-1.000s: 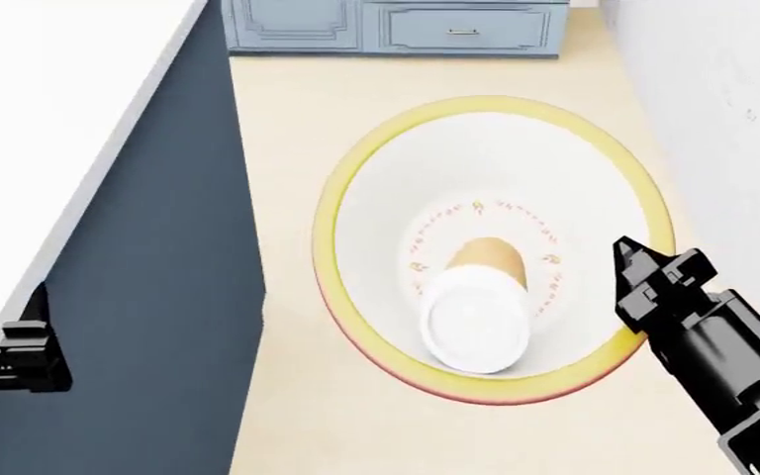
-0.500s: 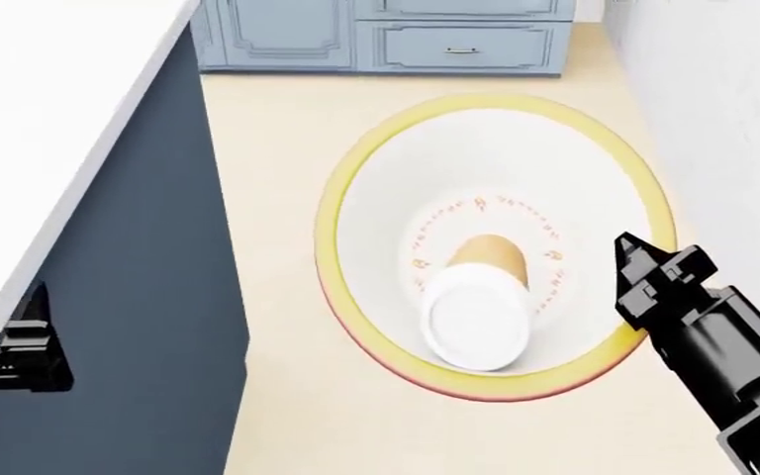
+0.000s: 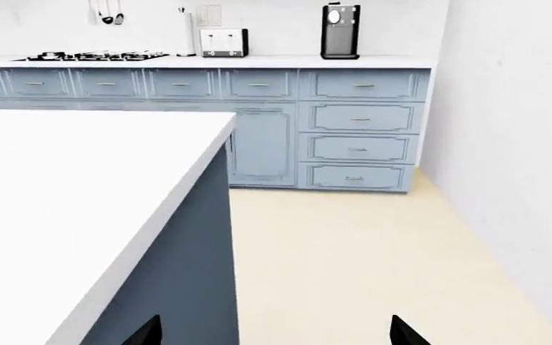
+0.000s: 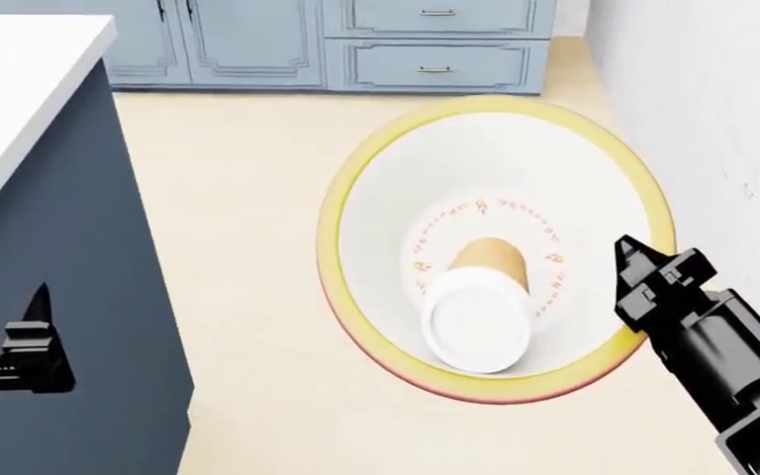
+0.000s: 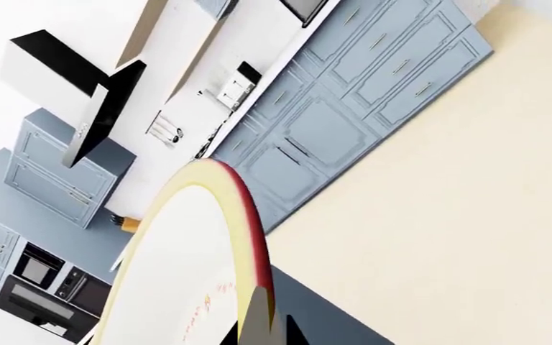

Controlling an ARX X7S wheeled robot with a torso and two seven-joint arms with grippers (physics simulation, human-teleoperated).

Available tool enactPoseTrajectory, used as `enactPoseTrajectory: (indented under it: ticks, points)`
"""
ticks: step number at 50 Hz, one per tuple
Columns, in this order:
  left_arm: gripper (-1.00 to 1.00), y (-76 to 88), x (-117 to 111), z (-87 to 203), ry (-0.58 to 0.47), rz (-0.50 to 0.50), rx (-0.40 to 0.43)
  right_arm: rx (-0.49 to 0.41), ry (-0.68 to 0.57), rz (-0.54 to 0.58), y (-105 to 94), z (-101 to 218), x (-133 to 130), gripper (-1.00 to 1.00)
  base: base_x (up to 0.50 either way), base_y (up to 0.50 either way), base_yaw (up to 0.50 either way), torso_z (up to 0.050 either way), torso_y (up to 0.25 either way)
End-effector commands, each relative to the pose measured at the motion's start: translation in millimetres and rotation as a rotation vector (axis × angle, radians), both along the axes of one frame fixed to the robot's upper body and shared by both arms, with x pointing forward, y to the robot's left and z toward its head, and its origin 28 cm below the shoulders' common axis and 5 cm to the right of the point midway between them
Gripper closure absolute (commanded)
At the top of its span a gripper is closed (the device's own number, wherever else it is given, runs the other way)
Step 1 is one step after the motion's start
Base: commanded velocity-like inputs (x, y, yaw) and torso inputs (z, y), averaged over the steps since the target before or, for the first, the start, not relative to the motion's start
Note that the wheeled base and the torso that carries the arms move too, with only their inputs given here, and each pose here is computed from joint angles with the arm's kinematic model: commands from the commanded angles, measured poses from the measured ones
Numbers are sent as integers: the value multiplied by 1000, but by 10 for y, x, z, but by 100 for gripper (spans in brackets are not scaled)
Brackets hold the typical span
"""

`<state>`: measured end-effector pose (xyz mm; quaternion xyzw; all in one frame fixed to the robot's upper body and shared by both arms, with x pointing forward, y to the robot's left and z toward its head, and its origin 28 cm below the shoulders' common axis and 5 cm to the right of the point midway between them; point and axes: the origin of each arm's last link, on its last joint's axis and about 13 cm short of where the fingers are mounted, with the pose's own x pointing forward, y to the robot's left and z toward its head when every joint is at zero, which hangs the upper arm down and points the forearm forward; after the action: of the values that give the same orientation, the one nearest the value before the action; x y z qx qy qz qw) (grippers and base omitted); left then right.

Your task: Place the cup inside the bowl on the dining table and move the bowl to any counter.

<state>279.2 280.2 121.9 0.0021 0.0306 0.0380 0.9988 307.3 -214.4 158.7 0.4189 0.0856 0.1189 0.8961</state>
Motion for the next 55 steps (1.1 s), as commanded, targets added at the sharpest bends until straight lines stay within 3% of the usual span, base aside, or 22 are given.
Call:
enactPoseTrajectory:
  ticks: [1, 55]
  points:
    - [-100, 36, -22, -4, -1, 2, -1, -3, -40, 0, -7, 71, 30, 100, 501, -188, 0, 0, 0]
    - [-100, 26, -16, -12, 1, 0, -1, -16, -40, 6, -6, 31, 36, 100, 500, -51, 0, 0, 2]
